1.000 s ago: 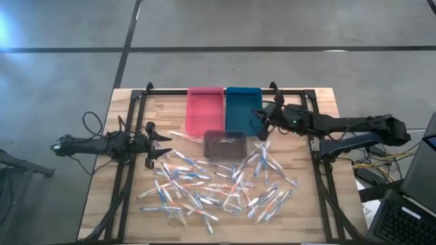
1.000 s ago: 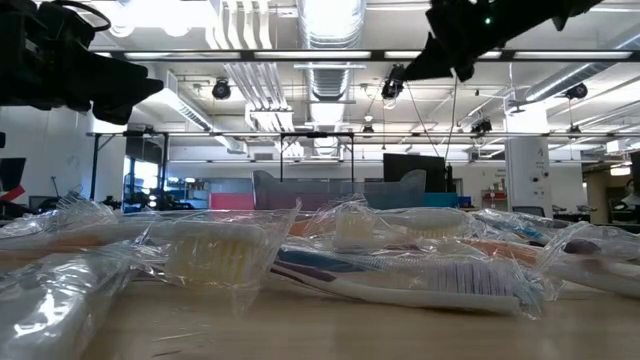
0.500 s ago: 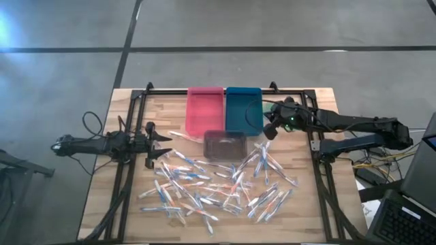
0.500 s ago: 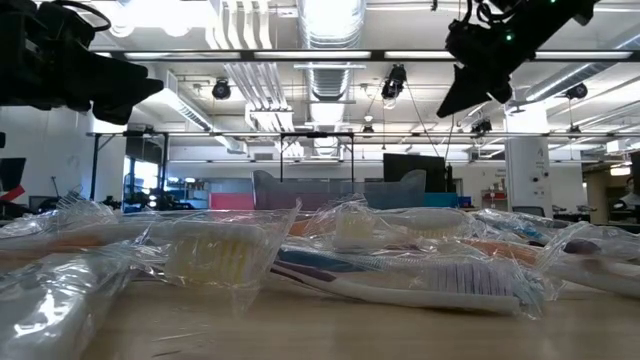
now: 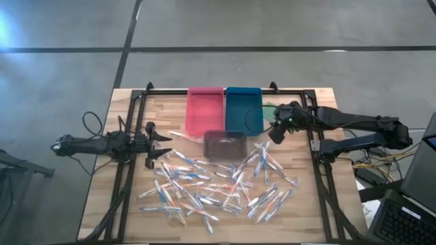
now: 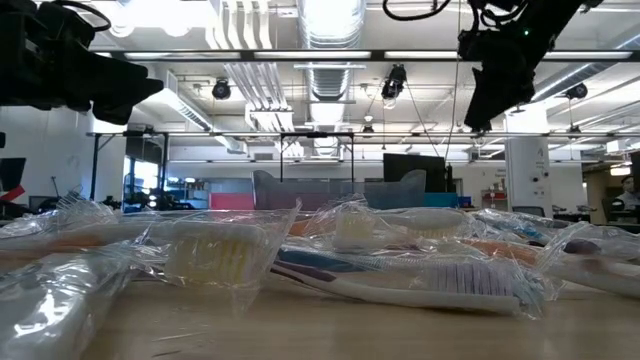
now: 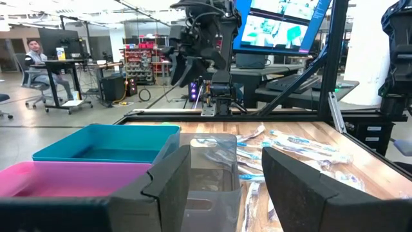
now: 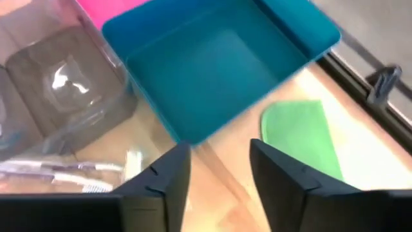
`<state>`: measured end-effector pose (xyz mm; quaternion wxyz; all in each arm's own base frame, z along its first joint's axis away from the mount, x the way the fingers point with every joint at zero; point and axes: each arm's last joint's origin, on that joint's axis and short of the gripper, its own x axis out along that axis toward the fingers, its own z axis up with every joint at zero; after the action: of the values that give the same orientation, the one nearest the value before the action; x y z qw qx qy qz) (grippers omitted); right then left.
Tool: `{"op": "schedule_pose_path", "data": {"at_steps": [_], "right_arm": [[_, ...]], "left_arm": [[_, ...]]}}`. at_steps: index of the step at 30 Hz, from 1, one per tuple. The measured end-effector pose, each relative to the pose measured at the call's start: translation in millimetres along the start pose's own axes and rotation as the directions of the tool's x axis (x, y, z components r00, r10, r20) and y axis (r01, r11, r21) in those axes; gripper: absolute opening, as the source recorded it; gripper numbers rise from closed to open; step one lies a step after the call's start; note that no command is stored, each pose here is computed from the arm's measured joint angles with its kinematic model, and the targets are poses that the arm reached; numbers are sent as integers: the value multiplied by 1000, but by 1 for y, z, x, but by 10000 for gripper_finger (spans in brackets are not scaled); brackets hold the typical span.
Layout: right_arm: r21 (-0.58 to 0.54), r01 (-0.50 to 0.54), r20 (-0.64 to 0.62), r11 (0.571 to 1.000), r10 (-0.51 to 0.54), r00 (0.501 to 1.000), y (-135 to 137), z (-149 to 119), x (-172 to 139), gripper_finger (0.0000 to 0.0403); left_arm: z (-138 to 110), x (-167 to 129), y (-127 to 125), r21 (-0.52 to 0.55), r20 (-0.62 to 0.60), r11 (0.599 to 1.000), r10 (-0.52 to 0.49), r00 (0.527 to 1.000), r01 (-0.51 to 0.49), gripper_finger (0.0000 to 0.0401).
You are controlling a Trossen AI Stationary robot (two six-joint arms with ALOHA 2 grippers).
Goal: Pick & Place Toothbrushes
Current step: Put the orange toothbrush into the blue bin
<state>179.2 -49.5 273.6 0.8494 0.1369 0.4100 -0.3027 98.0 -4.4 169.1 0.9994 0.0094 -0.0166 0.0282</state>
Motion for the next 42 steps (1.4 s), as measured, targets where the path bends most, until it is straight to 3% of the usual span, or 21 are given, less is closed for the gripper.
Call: {"op": "schedule_pose_path", "data": {"at_steps": [8, 22, 35, 42], "right_arm": [[91, -94, -133, 991, 106, 985, 3, -6, -8, 207], [158, -131, -217, 979, 164, 962, 33, -46, -2, 167], [206, -98, -197, 974, 140, 970, 49, -72, 2, 185], [196, -99, -212, 976, 141, 967, 48, -82, 12, 170]], "left_arm": [[0, 0, 0, 0, -1, 1000, 0, 1000, 0, 197], [0, 0, 0, 0, 0, 1000, 0, 1000, 0, 197], [0, 0, 0, 0, 0, 1000, 0, 1000, 0, 197], [0, 0, 0, 0, -1, 1000, 0, 1000, 0, 197]]}}
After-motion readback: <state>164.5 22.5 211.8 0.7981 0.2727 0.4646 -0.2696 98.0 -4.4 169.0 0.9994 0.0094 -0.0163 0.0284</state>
